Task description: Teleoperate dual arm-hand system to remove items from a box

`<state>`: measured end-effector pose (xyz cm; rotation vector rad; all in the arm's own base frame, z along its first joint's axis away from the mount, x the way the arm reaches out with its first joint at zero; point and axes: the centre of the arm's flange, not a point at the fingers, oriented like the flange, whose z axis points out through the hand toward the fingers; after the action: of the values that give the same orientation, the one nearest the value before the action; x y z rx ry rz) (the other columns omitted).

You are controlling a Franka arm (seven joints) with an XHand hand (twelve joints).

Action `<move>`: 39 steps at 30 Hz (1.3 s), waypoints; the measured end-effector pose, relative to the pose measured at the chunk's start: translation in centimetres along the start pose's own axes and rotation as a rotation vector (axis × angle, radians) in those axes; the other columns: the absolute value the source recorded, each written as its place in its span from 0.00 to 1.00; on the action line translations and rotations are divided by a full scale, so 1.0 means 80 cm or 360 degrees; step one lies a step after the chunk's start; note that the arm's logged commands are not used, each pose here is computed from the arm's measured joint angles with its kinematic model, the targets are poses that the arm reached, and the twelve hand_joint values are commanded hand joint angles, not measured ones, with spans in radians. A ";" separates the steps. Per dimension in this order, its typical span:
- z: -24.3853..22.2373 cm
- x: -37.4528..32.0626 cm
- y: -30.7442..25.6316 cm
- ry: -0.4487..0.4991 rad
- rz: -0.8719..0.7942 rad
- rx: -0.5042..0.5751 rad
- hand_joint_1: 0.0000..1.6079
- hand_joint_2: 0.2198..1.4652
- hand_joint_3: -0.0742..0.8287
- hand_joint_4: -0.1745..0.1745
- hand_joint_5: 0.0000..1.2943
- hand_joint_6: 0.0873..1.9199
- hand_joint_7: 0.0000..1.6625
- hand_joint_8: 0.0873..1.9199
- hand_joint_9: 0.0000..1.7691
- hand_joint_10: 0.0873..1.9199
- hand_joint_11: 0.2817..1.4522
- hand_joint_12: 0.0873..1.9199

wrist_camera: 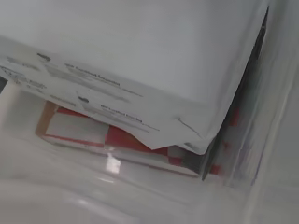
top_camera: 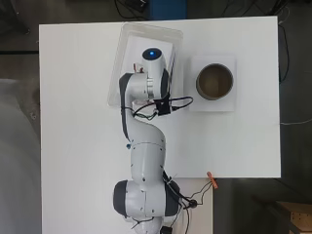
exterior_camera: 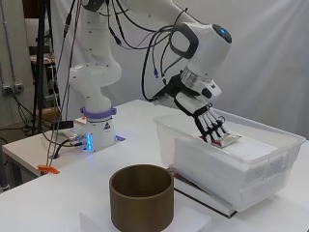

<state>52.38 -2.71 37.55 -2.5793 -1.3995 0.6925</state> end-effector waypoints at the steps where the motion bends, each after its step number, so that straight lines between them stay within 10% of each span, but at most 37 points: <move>1: 0.004 0.001 -0.001 -0.0025 -0.0017 -0.0005 0.13 0.43 0.07 0.39 0.04 0.00 0.10 0.00 0.18 0.00 0.16 0.00; 17: -0.023 0.084 0.012 -0.0360 -0.0134 -0.0278 0.18 0.47 0.09 0.47 0.04 0.00 0.11 0.00 0.17 0.00 0.13 0.00; 18: -0.012 0.088 0.017 -0.0392 -0.0137 -0.0263 0.31 0.56 0.09 0.57 0.22 0.00 0.26 0.00 0.30 0.00 0.23 0.00; 20: 0.002 0.094 0.030 -0.0425 -0.0145 -0.0254 0.57 0.70 0.09 0.86 0.59 0.35 0.45 0.61 0.56 0.64 0.46 0.52; 23: 0.006 0.075 0.035 -0.0275 -0.0266 -0.0124 0.63 0.73 0.08 0.99 0.72 0.51 0.54 0.91 0.66 0.96 0.50 0.87; 26: 0.000 0.079 0.006 -0.0042 -0.0478 0.0010 0.64 0.75 0.09 0.78 0.69 0.59 0.54 0.99 0.65 1.00 0.50 0.91; 28: -0.005 0.080 -0.004 0.0012 -0.0491 0.0025 0.71 0.81 0.10 0.26 0.62 0.58 0.46 0.93 0.57 0.99 0.40 0.88; 32: -0.042 0.070 -0.017 -0.0108 -0.0269 -0.0148 0.78 0.86 0.10 0.27 0.47 0.74 0.34 0.89 0.43 0.85 0.24 0.69; 39: -0.123 0.026 -0.029 0.0210 -0.0324 -0.0273 0.74 0.84 0.08 0.00 0.56 0.59 0.45 0.85 0.51 0.95 0.29 0.86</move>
<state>56.00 1.37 46.33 -2.5007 -1.7132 0.3807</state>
